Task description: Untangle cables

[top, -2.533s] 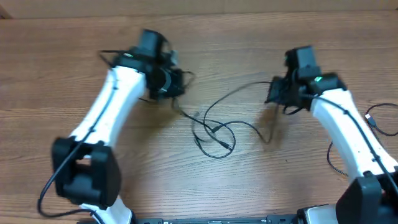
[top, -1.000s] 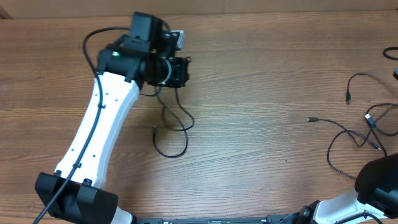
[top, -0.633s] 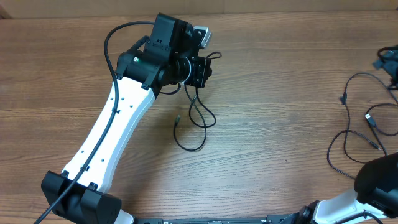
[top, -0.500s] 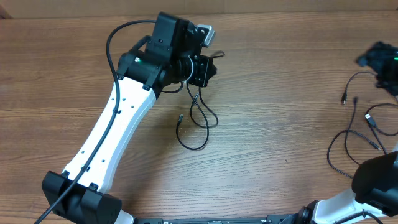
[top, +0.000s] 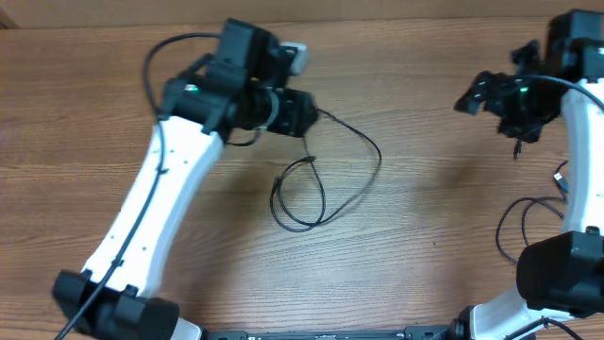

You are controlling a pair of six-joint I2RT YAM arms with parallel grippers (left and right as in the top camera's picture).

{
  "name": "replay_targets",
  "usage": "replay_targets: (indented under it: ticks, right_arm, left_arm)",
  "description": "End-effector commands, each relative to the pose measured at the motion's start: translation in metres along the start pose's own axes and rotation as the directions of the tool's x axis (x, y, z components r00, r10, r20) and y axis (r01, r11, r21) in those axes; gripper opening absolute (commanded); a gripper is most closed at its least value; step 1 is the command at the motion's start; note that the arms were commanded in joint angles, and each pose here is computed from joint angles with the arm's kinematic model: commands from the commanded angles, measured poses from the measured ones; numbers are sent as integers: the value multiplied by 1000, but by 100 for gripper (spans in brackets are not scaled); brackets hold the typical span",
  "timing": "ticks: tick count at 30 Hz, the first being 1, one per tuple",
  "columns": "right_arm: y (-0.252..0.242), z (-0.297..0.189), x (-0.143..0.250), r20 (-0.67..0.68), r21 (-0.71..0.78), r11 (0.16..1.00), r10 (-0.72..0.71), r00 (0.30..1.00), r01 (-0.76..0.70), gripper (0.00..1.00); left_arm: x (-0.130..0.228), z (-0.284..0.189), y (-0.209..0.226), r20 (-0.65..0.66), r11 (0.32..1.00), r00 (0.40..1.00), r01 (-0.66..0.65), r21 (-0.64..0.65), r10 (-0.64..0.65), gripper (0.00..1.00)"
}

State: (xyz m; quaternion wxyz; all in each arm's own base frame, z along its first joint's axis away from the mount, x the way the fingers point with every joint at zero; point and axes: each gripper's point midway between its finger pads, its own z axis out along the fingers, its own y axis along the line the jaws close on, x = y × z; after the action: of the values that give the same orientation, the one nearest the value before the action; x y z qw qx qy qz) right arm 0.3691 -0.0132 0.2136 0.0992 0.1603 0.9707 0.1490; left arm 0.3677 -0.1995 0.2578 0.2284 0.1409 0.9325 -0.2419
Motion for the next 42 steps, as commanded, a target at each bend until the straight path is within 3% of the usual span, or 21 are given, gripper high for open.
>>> replay_targets:
  ticks: [1, 6, 8, 15, 19, 38, 42]
  right_arm:
    - [25, 4, 16, -37, 3, 996, -94, 995, 94, 90]
    - [81, 37, 47, -95, -33, 966, -258, 962, 256, 90]
    - [95, 55, 62, -126, -34, 965, -262, 957, 260, 90]
    - [99, 117, 136, -282, 95, 985, -111, 953, 143, 89]
    - [108, 142, 164, -289, 122, 987, -62, 955, 101, 89]
    - [158, 222, 195, 33, 72, 991, -117, 993, 114, 81]
    - [154, 233, 195, 47, 77, 990, -119, 992, 116, 68]
  left_arm:
    - [-9, -54, 39, 100, 989, 994, 51, -138, -38, 61]
    - [12, -80, 95, 95, 934, 957, 288, -212, -273, 63]
    - [16, -86, 107, 98, 918, 943, 331, -217, -316, 63]
    - [15, -90, 113, 109, 913, 936, 350, -208, -334, 66]
    - [14, -90, 114, 114, 914, 937, 348, -207, -331, 66]
    - [16, -90, 113, 105, 913, 936, 352, -205, -337, 66]
    - [18, -90, 112, 99, 912, 935, 354, -206, -340, 66]
